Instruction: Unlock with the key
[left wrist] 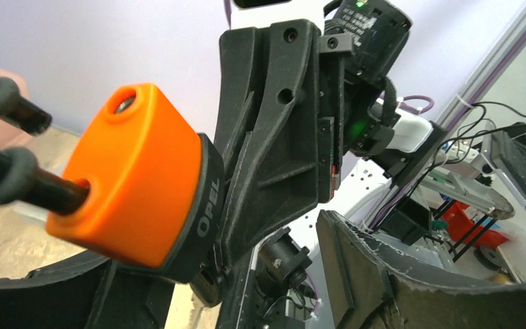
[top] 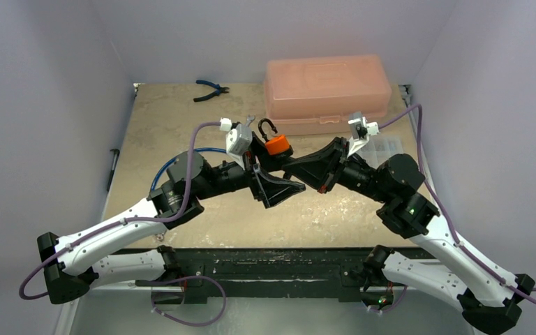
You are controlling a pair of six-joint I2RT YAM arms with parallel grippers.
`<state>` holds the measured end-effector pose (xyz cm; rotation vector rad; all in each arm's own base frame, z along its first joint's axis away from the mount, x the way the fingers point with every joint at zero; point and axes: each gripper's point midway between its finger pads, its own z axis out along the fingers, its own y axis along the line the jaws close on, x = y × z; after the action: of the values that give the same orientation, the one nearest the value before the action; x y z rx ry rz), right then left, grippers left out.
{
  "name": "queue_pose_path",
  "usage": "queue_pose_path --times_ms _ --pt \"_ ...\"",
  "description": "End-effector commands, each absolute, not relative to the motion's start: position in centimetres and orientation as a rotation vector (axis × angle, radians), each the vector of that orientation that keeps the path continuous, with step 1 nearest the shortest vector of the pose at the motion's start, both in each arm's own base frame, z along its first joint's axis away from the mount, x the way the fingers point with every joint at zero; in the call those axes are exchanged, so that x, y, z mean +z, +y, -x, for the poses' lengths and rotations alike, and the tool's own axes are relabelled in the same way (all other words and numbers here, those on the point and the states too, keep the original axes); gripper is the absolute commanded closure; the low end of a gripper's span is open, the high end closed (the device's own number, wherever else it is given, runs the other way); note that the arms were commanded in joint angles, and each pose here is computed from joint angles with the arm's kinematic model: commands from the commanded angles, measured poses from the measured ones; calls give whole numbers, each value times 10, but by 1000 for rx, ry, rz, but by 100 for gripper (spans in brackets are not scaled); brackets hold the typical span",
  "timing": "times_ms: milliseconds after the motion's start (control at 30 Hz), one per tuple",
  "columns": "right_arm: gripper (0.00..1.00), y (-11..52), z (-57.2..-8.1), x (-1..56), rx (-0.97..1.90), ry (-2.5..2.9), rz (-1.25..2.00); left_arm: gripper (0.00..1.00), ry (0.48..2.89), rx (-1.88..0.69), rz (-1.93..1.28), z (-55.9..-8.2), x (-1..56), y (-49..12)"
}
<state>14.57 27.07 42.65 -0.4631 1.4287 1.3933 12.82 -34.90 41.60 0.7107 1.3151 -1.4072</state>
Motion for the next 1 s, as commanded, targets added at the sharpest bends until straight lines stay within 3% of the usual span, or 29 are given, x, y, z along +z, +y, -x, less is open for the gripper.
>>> queue_pose_path --times_ms 0,433,633,833,967 --pt "100 254 -149 460 1326 1309 419 24 1323 -1358 -648 -135 427 -337" --pt "100 250 -150 452 1293 1331 416 21 1397 -1189 -375 -162 431 -287" --pt "100 247 -160 432 1190 1402 442 25 1474 -1064 -204 -180 439 -256" --pt "100 249 -158 426 1160 1445 499 27 1269 -907 -667 -146 459 -249" --pt "100 248 -143 424 1192 1475 559 26 1220 -615 -762 -166 450 -228"
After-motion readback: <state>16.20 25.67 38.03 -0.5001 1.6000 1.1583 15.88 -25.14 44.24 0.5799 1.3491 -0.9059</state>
